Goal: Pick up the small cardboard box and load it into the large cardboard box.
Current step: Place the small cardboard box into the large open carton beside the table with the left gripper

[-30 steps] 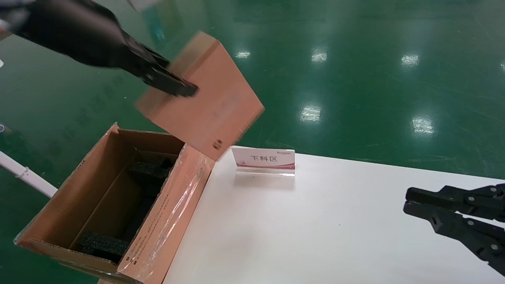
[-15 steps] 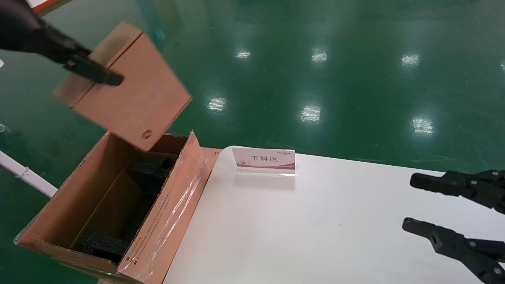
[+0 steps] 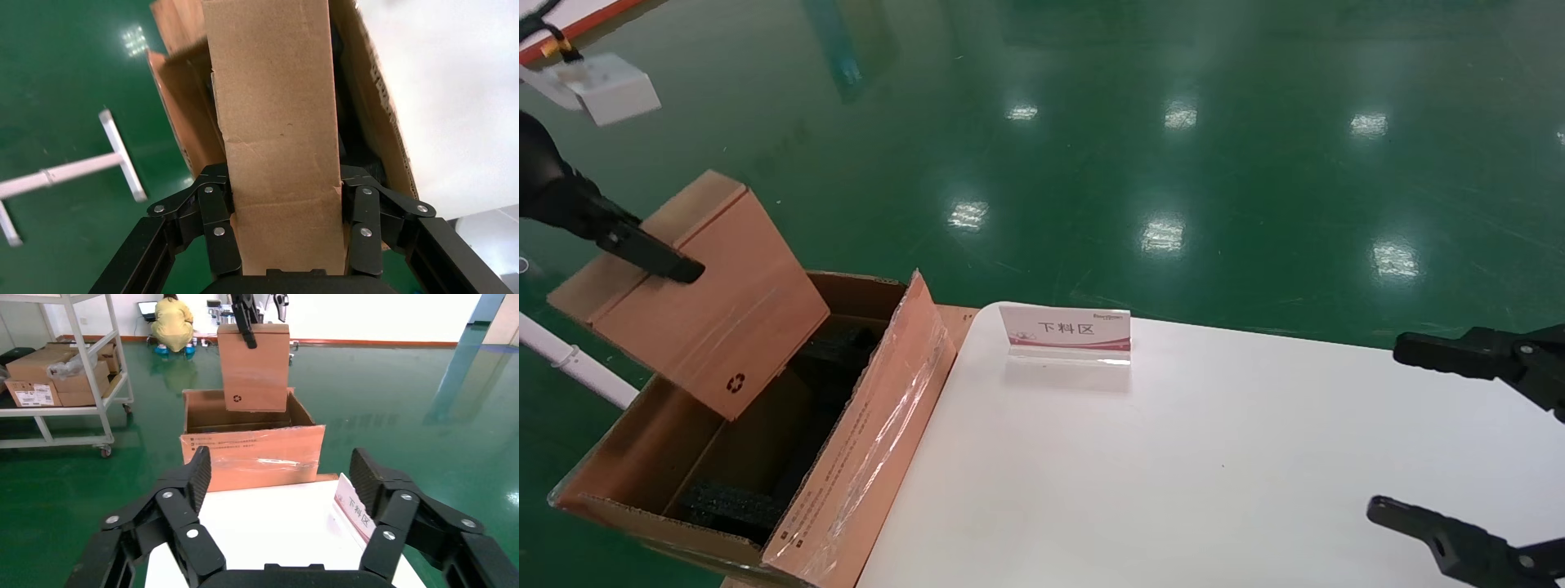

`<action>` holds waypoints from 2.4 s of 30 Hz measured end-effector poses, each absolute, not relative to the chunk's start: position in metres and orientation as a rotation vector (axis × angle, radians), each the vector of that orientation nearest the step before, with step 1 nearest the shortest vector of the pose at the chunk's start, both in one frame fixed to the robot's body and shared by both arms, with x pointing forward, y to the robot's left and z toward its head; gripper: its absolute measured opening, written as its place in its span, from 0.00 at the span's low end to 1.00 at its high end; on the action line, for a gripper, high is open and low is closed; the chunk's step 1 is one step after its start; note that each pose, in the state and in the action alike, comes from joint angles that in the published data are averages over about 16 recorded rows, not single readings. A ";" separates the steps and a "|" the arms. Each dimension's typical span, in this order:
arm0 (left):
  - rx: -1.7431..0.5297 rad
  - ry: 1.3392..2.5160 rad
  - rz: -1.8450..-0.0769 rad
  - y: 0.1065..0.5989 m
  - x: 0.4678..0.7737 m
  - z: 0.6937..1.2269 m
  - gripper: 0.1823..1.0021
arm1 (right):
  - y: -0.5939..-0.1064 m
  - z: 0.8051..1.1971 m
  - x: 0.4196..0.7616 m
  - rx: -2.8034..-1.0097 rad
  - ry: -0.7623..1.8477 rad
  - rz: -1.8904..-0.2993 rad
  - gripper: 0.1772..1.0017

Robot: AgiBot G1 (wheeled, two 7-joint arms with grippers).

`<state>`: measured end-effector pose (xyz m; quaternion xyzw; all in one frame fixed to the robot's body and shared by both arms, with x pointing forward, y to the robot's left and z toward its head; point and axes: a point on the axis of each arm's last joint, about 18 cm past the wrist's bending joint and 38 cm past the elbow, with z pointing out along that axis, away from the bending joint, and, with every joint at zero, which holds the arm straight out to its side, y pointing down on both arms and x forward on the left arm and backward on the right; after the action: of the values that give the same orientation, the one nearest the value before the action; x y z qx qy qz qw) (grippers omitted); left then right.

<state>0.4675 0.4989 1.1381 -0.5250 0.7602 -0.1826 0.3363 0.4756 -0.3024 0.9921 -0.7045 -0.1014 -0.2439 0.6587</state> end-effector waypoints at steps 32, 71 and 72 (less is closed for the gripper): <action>-1.672 1.920 -0.409 0.534 0.512 1.058 0.31 | -0.302 0.992 0.476 -1.595 -0.229 -0.552 1.00; -1.742 1.755 -0.295 0.559 0.535 1.030 0.31 | -0.302 0.992 0.476 -1.595 -0.229 -0.552 1.00; -1.742 1.752 -0.293 0.559 0.535 1.029 0.31 | -0.302 0.992 0.476 -1.595 -0.229 -0.552 1.00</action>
<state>0.5353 0.5588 1.0290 -0.6631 0.6670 -0.1116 0.3208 0.4756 -0.3024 0.9921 -0.7045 -0.1014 -0.2439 0.6587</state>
